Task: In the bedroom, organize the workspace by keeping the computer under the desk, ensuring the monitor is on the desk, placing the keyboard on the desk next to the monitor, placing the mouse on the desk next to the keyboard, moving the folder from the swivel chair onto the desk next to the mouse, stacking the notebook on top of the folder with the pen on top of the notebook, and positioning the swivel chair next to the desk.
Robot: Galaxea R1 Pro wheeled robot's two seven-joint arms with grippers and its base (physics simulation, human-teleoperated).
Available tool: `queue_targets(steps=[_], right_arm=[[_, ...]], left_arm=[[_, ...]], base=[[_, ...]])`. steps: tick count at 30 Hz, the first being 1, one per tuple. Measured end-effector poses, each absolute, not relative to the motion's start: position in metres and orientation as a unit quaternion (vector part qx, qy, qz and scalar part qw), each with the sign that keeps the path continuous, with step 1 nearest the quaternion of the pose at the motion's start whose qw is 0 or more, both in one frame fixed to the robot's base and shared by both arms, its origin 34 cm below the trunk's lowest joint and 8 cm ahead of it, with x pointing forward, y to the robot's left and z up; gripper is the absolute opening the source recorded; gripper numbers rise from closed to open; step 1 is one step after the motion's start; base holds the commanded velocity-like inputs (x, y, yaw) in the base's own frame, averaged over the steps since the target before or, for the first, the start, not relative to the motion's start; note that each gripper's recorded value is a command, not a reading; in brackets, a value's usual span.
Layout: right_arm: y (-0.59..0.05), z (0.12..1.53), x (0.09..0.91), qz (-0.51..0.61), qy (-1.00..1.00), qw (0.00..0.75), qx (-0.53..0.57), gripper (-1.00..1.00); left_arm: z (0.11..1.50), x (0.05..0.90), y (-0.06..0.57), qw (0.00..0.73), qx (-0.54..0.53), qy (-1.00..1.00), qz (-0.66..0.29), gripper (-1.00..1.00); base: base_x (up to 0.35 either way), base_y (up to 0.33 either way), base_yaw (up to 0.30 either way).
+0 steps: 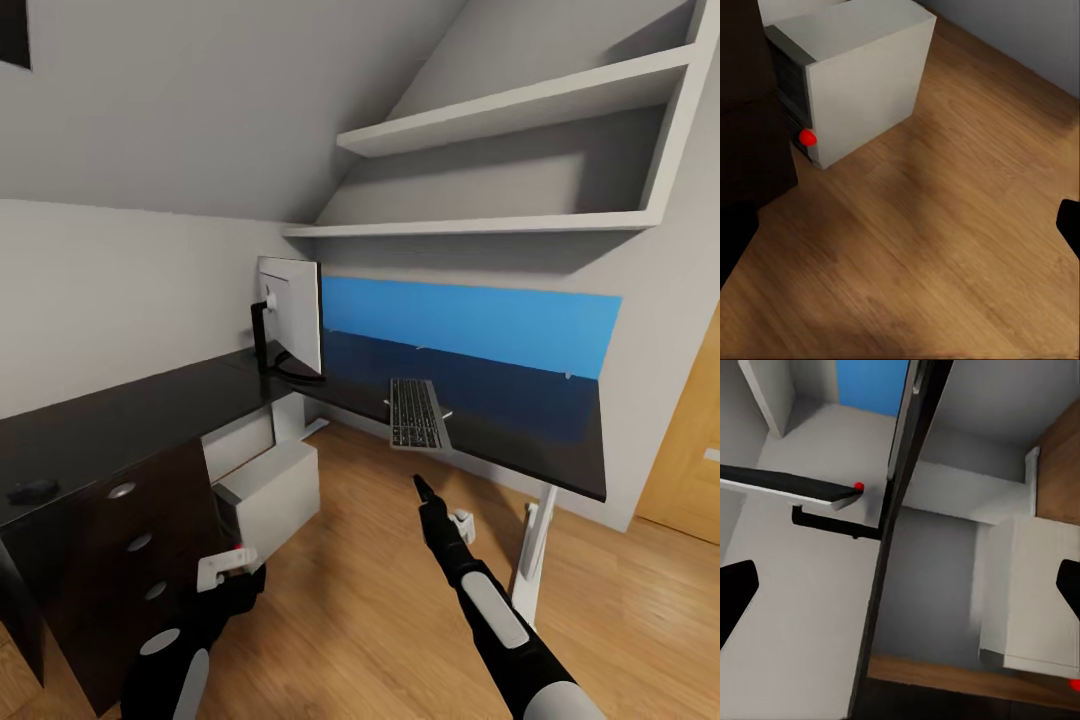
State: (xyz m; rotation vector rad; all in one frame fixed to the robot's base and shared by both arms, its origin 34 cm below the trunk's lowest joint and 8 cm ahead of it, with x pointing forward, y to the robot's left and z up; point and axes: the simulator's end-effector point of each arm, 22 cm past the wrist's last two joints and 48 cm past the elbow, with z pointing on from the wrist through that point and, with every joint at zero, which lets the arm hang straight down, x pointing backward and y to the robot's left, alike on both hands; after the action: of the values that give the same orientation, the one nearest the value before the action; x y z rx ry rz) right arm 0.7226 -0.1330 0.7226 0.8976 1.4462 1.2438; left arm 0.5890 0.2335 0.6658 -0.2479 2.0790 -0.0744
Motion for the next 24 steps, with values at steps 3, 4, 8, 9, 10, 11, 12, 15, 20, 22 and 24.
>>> queue_targets(steps=[3, 4, 8, 9, 10, 11, 12, 15, 20, 22, 24], right_arm=[[-0.141, 0.722, 0.724, 0.518, 0.586, 0.490, 0.385, 1.00], [-0.145, 0.722, 0.724, 0.520, 0.581, 0.487, 0.393, 1.00], [-0.155, 0.722, 0.726, 0.524, 0.569, 0.483, 0.410, 1.00], [-0.156, 0.722, 0.726, 0.525, 0.568, 0.483, 0.411, 1.00], [-0.156, 0.722, 0.726, 0.525, 0.567, 0.482, 0.412, 1.00], [-0.157, 0.722, 0.726, 0.525, 0.567, 0.482, 0.413, 1.00], [-0.157, 0.722, 0.726, 0.525, 0.566, 0.482, 0.413, 1.00], [-0.157, 0.722, 0.726, 0.526, 0.566, 0.482, 0.414, 1.00], [-0.157, 0.722, 0.726, 0.526, 0.566, 0.483, 0.413, 1.00], [-0.157, 0.726, 0.727, 0.526, 0.566, 0.483, 0.413, 1.00], [-0.157, 0.731, 0.727, 0.525, 0.566, 0.483, 0.413, 1.00]], left_arm=[[0.665, 0.588, 0.234, 0.498, -0.102, 0.861, -0.030, 1.00], [0.665, 0.588, 0.234, 0.497, -0.101, 0.861, -0.030, 1.00], [0.663, 0.588, 0.233, 0.496, -0.101, 0.862, -0.031, 1.00], [0.663, 0.588, 0.233, 0.495, -0.100, 0.862, -0.031, 1.00], [0.663, 0.588, 0.232, 0.495, -0.099, 0.863, -0.032, 1.00], [0.663, 0.588, 0.231, 0.495, -0.099, 0.863, -0.032, 1.00], [0.663, 0.588, 0.231, 0.495, -0.098, 0.863, -0.032, 1.00], [0.662, 0.588, 0.230, 0.494, -0.097, 0.863, -0.033, 1.00], [0.661, 0.587, 0.229, 0.493, -0.096, 0.864, -0.033, 1.00], [0.664, 0.588, 0.228, 0.492, -0.096, 0.865, -0.033, 1.00], [0.668, 0.589, 0.228, 0.492, -0.095, 0.865, -0.033, 1.00]], base=[[0.068, 0.000, 0.000], [0.163, 0.000, 0.000], [0.109, 0.000, 0.000], [0.033, 0.000, 0.000], [0.026, 0.000, 0.000], [0.033, 0.000, 0.000], [0.093, 0.000, 0.000], [0.130, 0.000, 0.000], [0.034, 0.000, 0.000], [0.006, 0.000, 0.000], [0.003, 0.000, 0.000]])
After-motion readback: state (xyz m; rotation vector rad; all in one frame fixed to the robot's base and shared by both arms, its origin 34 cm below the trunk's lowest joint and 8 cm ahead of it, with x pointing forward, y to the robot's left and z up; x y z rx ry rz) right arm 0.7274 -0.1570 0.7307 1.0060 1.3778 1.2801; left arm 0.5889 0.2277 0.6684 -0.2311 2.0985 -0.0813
